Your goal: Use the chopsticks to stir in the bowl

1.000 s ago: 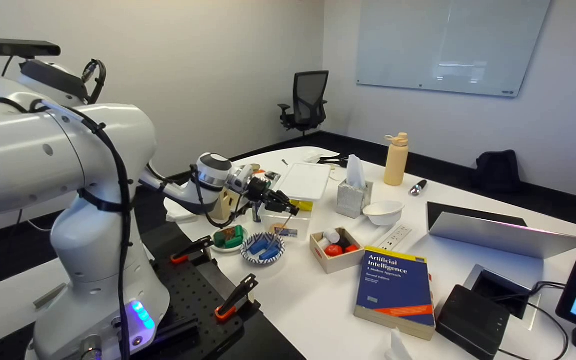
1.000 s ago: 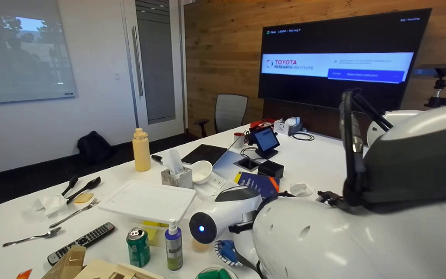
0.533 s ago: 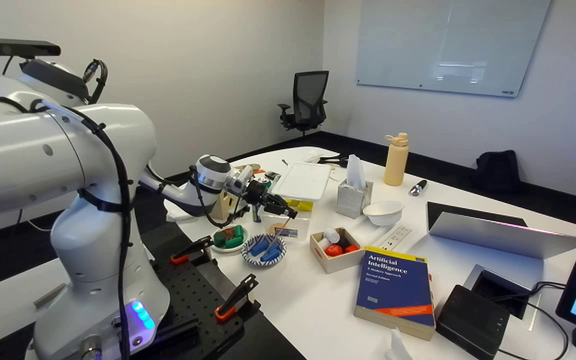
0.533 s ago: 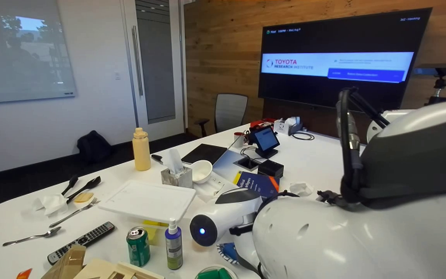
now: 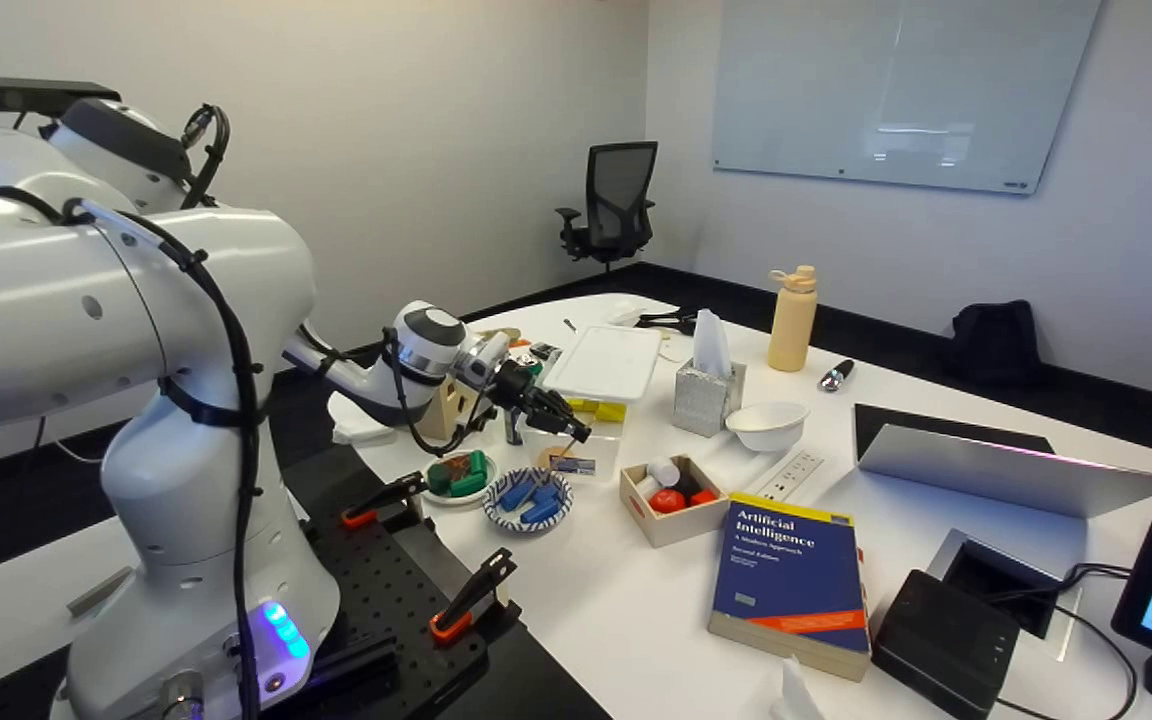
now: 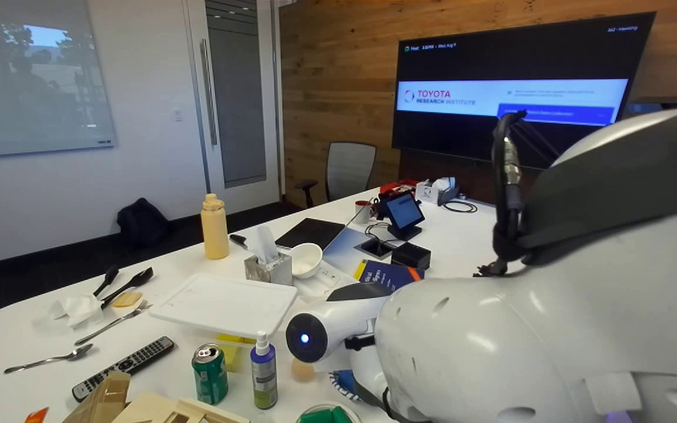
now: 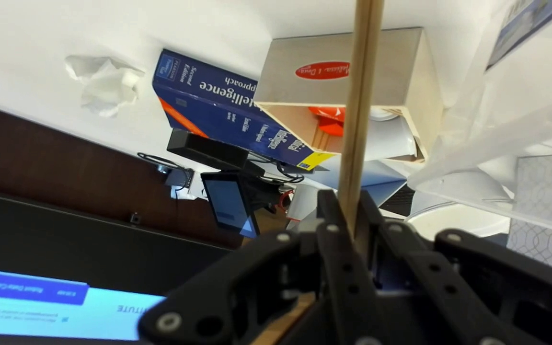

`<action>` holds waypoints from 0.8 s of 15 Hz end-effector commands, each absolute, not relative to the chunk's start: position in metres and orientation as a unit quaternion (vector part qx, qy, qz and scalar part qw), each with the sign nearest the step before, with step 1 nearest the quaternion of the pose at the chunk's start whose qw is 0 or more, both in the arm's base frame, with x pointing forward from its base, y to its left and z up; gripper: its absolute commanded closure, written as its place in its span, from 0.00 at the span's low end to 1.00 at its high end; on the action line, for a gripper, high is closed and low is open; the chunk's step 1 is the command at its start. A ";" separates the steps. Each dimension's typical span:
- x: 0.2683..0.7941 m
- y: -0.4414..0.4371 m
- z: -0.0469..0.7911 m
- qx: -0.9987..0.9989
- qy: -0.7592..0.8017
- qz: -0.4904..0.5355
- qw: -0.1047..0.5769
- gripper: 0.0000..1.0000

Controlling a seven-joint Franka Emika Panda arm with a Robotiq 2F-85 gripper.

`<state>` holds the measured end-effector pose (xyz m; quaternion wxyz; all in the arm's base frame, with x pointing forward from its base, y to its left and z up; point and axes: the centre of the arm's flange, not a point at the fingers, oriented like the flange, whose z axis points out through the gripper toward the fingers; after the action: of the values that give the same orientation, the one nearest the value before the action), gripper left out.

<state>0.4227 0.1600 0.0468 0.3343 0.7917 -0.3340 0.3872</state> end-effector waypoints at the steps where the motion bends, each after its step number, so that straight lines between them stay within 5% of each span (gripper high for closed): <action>1: 0.427 0.159 0.053 0.798 -0.361 0.379 0.298 0.97; 12: 0.428 0.153 0.057 0.767 -0.345 0.438 0.317 0.97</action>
<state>0.4315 0.1536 0.0516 0.3088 0.7822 -0.3532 0.4100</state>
